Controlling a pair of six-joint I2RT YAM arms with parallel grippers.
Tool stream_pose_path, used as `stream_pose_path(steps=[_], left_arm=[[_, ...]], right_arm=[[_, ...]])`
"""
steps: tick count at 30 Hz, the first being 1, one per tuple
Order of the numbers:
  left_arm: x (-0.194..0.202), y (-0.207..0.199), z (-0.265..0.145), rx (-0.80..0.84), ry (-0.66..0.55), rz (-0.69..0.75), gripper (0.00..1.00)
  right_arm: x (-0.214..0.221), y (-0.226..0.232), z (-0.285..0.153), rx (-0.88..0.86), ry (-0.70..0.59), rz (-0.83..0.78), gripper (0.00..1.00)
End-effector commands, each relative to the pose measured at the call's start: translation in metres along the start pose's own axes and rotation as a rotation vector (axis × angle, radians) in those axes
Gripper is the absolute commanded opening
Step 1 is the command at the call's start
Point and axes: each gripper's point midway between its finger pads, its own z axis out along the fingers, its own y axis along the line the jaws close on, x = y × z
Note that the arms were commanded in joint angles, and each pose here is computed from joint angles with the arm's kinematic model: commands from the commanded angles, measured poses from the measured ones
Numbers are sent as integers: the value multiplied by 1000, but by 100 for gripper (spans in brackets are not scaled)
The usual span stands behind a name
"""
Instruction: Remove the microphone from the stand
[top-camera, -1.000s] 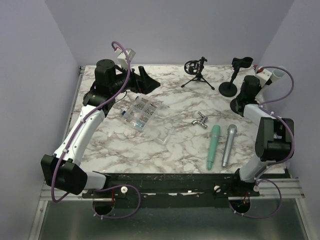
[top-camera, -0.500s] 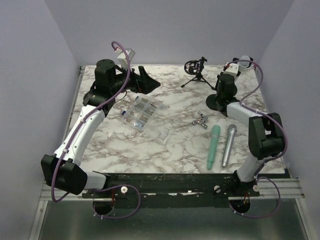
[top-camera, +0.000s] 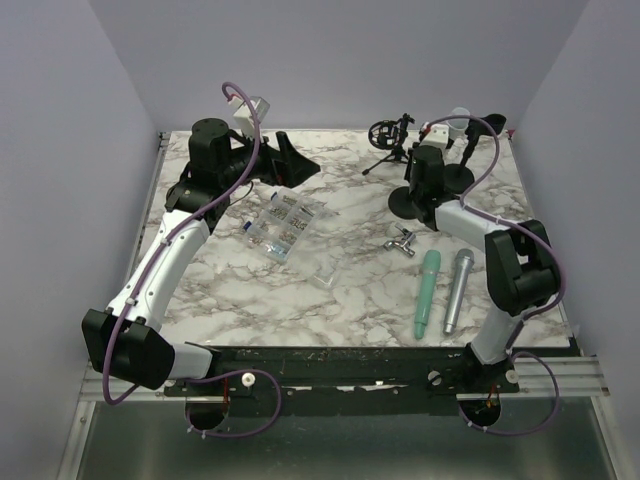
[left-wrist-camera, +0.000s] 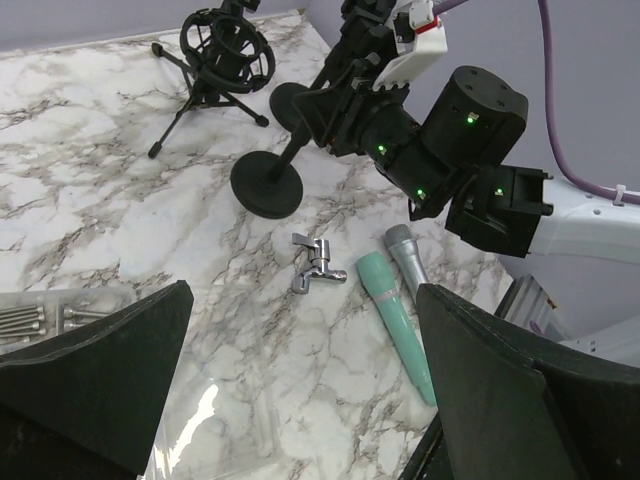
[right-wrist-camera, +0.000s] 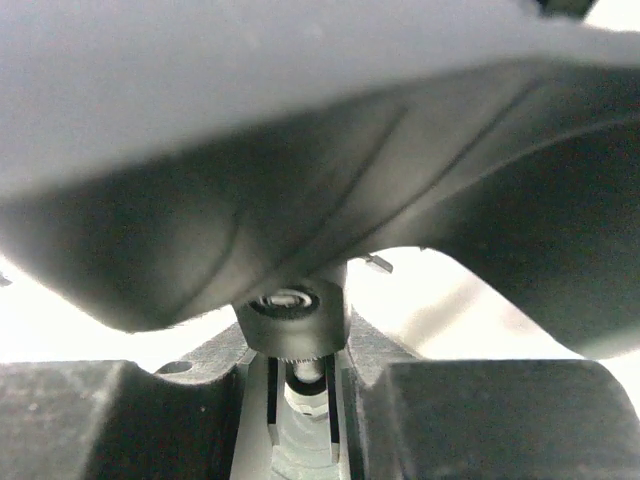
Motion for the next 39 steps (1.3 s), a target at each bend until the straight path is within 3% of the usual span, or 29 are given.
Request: stream_pose_path(steps=[1, 8, 16, 31, 39], left_arm=[[-2, -3, -3, 23, -6, 9, 98], [-2, -5, -4, 25, -9, 10, 99], [-1, -4, -2, 32, -6, 0, 99], [5, -1, 3, 37, 14, -9, 99], [8, -3, 6, 54, 27, -22, 98]], right_arm=[[5, -2, -10, 9, 65, 2, 30], [-23, -10, -25, 31, 68, 1, 64], [-56, -27, -77, -9, 15, 89, 88], [-151, -50, -116, -43, -152, 218, 100], [-146, -66, -80, -105, -16, 297, 100]])
